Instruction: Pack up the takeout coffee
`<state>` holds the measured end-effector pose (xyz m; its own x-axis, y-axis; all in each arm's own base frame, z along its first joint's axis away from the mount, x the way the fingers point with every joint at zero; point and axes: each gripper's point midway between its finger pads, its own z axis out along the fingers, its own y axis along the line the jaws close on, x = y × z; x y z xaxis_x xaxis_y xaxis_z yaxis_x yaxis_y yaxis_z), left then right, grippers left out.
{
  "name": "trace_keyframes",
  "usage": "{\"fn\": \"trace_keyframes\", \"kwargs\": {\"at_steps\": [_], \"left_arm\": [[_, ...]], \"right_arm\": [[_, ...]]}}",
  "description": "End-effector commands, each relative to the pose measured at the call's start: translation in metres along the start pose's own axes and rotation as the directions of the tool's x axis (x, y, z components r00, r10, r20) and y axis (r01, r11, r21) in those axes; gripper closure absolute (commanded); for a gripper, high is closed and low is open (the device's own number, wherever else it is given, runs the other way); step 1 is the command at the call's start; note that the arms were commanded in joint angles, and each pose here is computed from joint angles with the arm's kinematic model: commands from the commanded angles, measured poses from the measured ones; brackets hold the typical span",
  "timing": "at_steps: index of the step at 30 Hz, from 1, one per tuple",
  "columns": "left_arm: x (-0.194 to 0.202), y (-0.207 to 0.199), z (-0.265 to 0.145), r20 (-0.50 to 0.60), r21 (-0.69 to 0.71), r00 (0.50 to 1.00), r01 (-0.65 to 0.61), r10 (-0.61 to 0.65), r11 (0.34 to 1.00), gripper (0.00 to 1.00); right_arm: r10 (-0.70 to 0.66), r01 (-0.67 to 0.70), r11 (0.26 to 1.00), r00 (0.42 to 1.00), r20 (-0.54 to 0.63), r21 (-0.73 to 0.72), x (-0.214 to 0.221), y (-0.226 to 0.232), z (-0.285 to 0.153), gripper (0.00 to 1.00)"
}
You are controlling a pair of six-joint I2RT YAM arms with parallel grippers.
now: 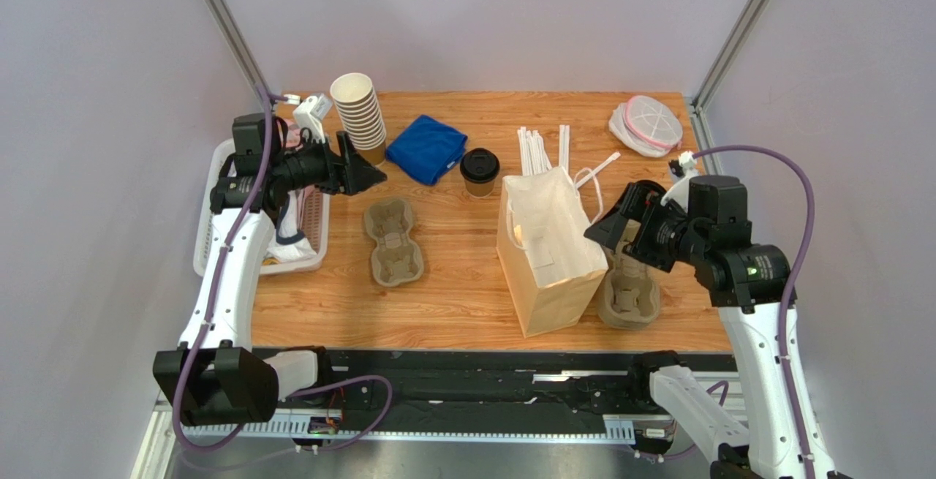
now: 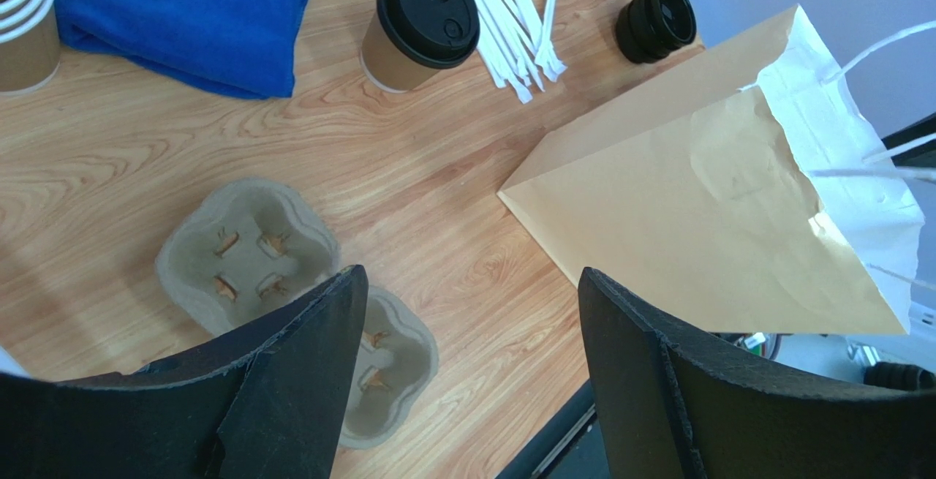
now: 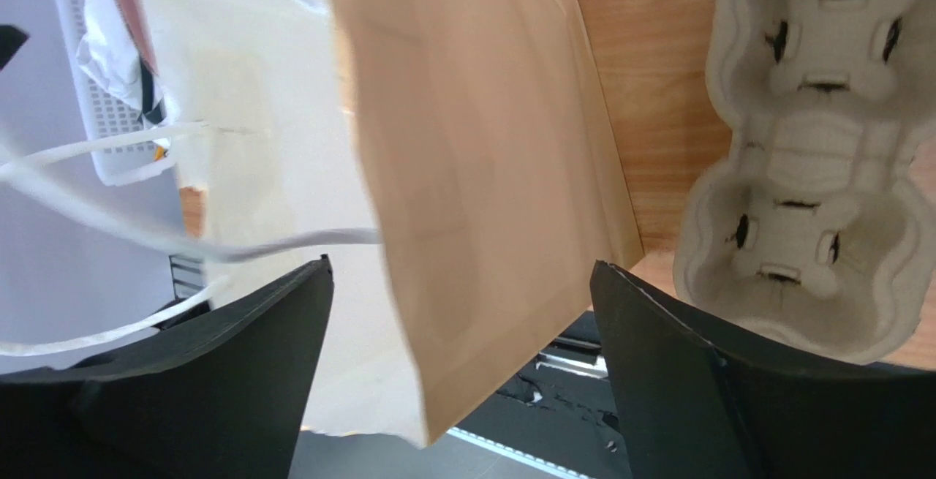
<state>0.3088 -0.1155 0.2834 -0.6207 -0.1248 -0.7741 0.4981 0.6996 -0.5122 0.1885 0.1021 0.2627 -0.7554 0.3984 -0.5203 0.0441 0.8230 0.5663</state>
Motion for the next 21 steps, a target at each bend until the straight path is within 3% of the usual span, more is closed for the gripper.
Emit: {"fn": "trace_keyframes", "kwargs": {"at_steps": [1, 3, 4, 7, 10, 11, 15, 18, 19, 20, 21], "left_arm": [[-0.001, -0.006, -0.001, 0.0, 0.026, 1.0, -0.021, 0.021, 0.999, 0.21], [0.001, -0.008, -0.002, -0.011, 0.037, 1.0, -0.013, 0.014, 0.999, 0.21], [0.002, -0.008, -0.002, -0.014, 0.04, 1.0, -0.015, 0.015, 0.999, 0.21], [0.002, -0.011, -0.002, -0.018, 0.058, 1.0, -0.021, 0.022, 0.998, 0.21], [0.003, -0.015, -0.003, -0.021, 0.08, 0.999, -0.038, 0.04, 0.996, 0.21], [0.005, -0.016, -0.004, -0.024, 0.092, 0.998, -0.047, 0.049, 0.995, 0.21], [0.009, -0.019, -0.004, -0.045, 0.119, 0.997, -0.063, 0.069, 0.991, 0.21], [0.012, -0.02, -0.005, -0.065, 0.131, 0.995, -0.064, 0.073, 0.989, 0.21], [0.014, -0.02, -0.005, -0.073, 0.134, 0.995, -0.059, 0.07, 0.989, 0.21], [0.017, -0.019, -0.004, -0.085, 0.132, 0.995, -0.049, 0.06, 0.99, 0.21], [0.019, -0.019, -0.004, -0.093, 0.139, 0.994, -0.046, 0.059, 0.989, 0.21]], "right_arm": [[-0.275, 0.294, 0.948, 0.949, 0.152, -0.121, -0.04, 0.046, -0.043, 0.01], [-0.359, 0.377, 0.918, 0.921, 0.151, -0.119, -0.047, 0.052, -0.051, 0.0], [-0.462, 0.495, 0.86, 0.859, 0.221, -0.123, -0.06, 0.066, -0.069, 0.0], [-0.599, 0.652, 0.752, 0.738, 0.311, -0.096, -0.086, 0.087, -0.091, 0.0], [-0.656, 0.718, 0.685, 0.681, 0.326, -0.121, -0.105, 0.104, -0.088, 0.0], [-0.693, 0.766, 0.632, 0.625, 0.359, -0.113, -0.112, 0.113, -0.094, 0.0], [-0.763, 0.856, 0.48, 0.514, 0.392, -0.189, -0.123, 0.134, -0.079, 0.0], [-0.801, 0.887, 0.384, 0.458, 0.385, -0.256, -0.132, 0.142, -0.057, 0.0], [-0.807, 0.888, 0.37, 0.452, 0.379, -0.273, -0.134, 0.143, -0.051, 0.01], [-0.816, 0.863, 0.383, 0.483, 0.318, -0.328, -0.134, 0.137, -0.029, 0.01], [-0.829, 0.882, 0.328, 0.44, 0.346, -0.338, -0.137, 0.144, -0.031, 0.02]]}}
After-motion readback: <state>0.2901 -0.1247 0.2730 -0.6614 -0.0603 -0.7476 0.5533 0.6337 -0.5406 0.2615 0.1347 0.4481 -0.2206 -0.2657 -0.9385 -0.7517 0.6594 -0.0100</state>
